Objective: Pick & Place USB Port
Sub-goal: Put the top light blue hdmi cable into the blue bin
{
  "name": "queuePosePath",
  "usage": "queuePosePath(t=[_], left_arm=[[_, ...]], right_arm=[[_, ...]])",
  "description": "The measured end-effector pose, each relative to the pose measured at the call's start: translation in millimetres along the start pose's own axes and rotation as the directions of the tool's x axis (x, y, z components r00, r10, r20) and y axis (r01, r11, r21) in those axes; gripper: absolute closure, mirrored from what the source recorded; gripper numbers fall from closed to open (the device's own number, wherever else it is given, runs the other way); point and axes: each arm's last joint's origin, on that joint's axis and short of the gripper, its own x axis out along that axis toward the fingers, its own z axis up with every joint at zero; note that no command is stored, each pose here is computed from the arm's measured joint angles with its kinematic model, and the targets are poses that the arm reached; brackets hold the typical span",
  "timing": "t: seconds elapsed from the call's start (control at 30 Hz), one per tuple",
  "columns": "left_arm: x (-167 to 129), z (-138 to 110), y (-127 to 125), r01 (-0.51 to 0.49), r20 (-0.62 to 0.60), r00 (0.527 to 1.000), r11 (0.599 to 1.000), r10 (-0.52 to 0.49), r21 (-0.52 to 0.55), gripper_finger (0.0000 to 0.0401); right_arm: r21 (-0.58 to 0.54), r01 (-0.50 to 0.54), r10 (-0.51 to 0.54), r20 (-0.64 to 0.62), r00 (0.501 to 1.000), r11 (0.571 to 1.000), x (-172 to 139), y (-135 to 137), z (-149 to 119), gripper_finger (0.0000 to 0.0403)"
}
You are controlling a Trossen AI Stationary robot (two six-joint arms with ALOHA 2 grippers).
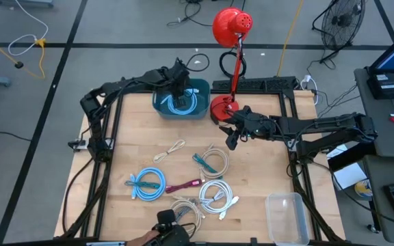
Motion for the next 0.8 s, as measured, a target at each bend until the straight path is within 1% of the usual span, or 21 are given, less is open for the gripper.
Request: queuePosePath(t=[0.13, 0.23, 0.37, 0.6, 0.8], left_arm=[[2.4, 3.7, -2.4, -0.005, 0.024, 1.000, 1.000, 0.005, -0.001, 0.0362], [7.5, 7.1, -5.7, 0.013, 0.050, 0.999, 1.000, -0.012, -0.004, 0.0362], [16.6, 7.1, -8.7, 0.019, 0.040, 0.999, 1.000, -0.019, 0.002, 0.0362], [40.2, 2.9, -16.2, 0.048, -0.012, 0.999, 0.999, -0.048, 0.015, 0.0362], [44.2, 6.7, -17.8, 0.054, 0.027, 0.998, 0.998, -0.054, 0.015, 0.0362]], right_arm=[[0.003, -0.002, 0.002, 0.005, 1.000, 1.000, 0.0, 0.2, 0.5, 0.0248], [0.006, -0.003, 0.003, 0.010, 1.000, 1.000, 0.0, 0.4, 1.0, 0.0248], [0.006, -0.003, 0.003, 0.010, 1.000, 1.000, 0.0, 0.3, 1.0, 0.0248], [0.006, -0.003, 0.003, 0.010, 1.000, 1.000, 0.0, 0.3, 1.0, 0.0248], [0.006, -0.003, 0.003, 0.010, 1.000, 1.000, 0.0, 0.4, 0.9, 0.0248]])
